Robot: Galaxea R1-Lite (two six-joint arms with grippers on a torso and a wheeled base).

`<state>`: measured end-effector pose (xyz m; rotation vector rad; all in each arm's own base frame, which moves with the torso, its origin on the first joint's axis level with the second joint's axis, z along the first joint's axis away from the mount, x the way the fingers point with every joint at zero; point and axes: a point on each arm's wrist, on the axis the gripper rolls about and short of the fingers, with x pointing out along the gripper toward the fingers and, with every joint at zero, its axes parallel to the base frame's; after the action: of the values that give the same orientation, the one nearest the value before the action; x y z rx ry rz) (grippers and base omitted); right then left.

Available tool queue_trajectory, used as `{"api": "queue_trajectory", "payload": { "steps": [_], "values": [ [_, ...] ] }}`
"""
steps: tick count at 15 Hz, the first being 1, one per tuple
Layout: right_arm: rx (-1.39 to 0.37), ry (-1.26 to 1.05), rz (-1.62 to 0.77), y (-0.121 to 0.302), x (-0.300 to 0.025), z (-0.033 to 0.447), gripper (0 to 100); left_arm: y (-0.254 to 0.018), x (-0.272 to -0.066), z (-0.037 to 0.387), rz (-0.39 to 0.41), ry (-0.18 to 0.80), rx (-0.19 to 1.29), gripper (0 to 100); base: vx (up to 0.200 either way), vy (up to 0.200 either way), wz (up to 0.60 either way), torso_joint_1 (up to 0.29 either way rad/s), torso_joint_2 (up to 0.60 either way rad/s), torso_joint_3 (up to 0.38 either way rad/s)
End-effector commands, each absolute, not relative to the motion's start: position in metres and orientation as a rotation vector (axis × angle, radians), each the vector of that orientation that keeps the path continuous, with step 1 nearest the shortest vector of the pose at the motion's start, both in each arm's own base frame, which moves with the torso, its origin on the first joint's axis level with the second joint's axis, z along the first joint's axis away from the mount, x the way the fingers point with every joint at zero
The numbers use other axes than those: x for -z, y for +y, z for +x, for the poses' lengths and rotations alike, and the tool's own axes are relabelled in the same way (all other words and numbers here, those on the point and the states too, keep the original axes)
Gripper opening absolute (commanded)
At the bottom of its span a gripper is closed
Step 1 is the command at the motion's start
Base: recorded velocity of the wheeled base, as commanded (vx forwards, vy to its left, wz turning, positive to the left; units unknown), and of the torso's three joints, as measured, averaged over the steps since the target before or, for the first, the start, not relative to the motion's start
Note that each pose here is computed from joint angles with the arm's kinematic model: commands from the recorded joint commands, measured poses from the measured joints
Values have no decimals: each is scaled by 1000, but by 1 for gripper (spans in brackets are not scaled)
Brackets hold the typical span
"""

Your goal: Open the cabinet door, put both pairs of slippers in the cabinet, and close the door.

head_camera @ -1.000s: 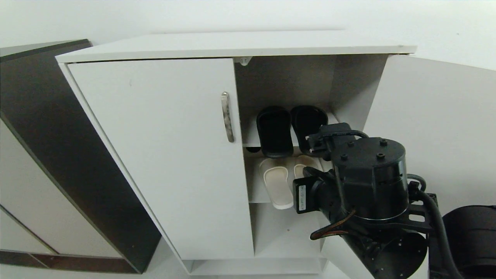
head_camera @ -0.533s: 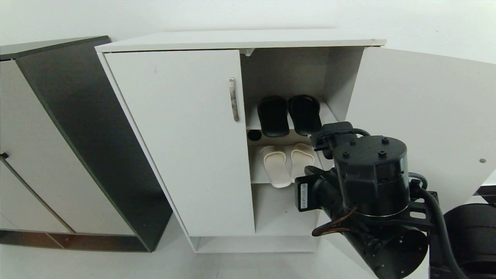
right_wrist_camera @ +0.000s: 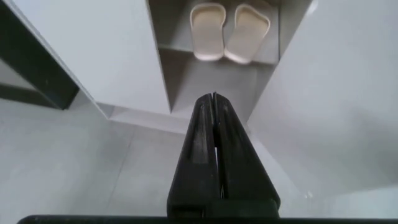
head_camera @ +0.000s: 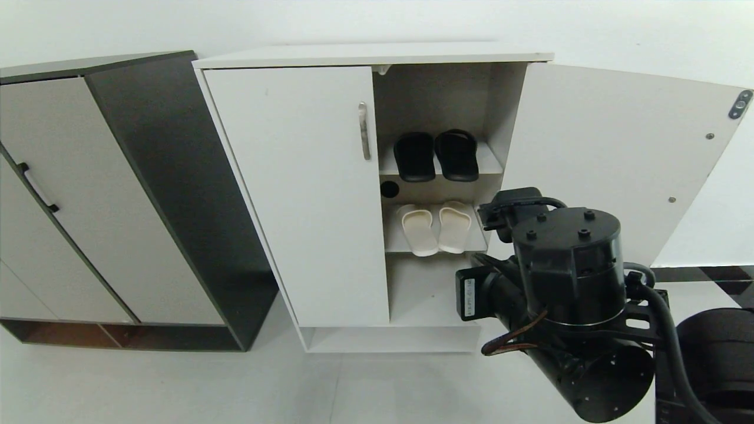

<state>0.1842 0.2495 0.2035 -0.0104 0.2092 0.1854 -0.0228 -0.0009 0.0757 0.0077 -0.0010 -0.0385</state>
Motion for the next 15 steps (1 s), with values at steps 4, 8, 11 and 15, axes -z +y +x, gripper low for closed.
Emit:
{"api": "queue_trajectory", "payload": {
  "steps": [4,8,11,15],
  "values": [
    [-183,213,-16,248,-202,184,0,-1,-76,-23,8,0,38,0,0,0,0,0,0,0],
    [-183,217,-23,248,-200,184,0,-1,-76,-23,6,0,38,0,0,0,0,0,0,0],
    [-182,219,-26,249,-199,185,0,-1,-76,-23,6,0,38,0,0,0,0,0,0,0],
    [-177,223,-28,249,-197,187,0,-1,-76,-23,6,0,38,0,0,0,0,0,0,0]
  ]
}}
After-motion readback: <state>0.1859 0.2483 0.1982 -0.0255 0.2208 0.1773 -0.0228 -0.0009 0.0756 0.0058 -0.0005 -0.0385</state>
